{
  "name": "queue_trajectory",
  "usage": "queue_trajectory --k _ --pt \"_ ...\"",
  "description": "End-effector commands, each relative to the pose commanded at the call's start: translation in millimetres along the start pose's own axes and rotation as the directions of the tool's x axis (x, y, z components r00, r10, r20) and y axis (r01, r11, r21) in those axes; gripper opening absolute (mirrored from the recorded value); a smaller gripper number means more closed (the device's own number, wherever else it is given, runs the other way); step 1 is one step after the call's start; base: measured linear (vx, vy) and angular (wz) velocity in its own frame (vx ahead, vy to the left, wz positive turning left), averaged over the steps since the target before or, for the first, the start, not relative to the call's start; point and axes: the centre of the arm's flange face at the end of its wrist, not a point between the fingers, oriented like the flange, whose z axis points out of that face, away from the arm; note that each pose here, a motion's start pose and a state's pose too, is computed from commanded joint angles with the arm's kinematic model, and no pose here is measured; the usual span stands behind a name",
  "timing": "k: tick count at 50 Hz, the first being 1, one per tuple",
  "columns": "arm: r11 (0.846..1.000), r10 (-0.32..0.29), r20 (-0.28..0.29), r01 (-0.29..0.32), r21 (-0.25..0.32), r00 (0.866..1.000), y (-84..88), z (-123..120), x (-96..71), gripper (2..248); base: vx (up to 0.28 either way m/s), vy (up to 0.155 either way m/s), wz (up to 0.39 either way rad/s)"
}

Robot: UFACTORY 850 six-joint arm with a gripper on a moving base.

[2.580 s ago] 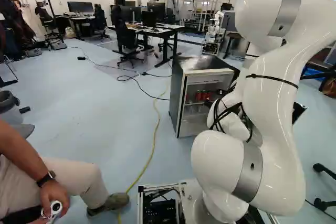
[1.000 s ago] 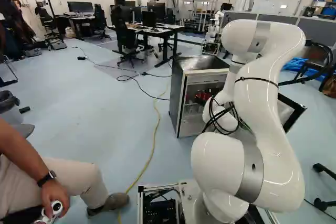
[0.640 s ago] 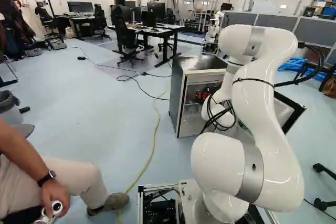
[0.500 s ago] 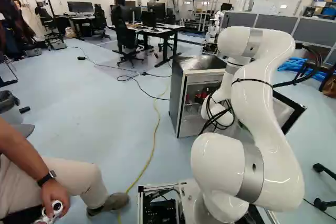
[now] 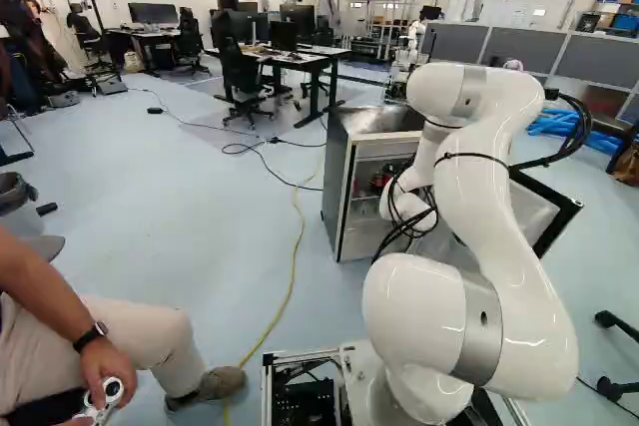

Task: Grab a drink from the fridge

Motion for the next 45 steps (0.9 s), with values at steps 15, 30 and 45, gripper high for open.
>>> queue_trajectory --k 15,30,45 --pt "1.0 -0.008 0.026 0.008 -0.003 1.0 0.4 22 -1.8 247 0.0 0.0 0.0" --pt "1.0 -0.011 0.063 0.012 -0.008 0.998 1.1 37 -4.9 247 0.0 0.0 0.0" --pt "1.0 -0.016 0.091 0.017 -0.008 0.996 0.8 50 -7.2 247 0.0 0.0 0.0"
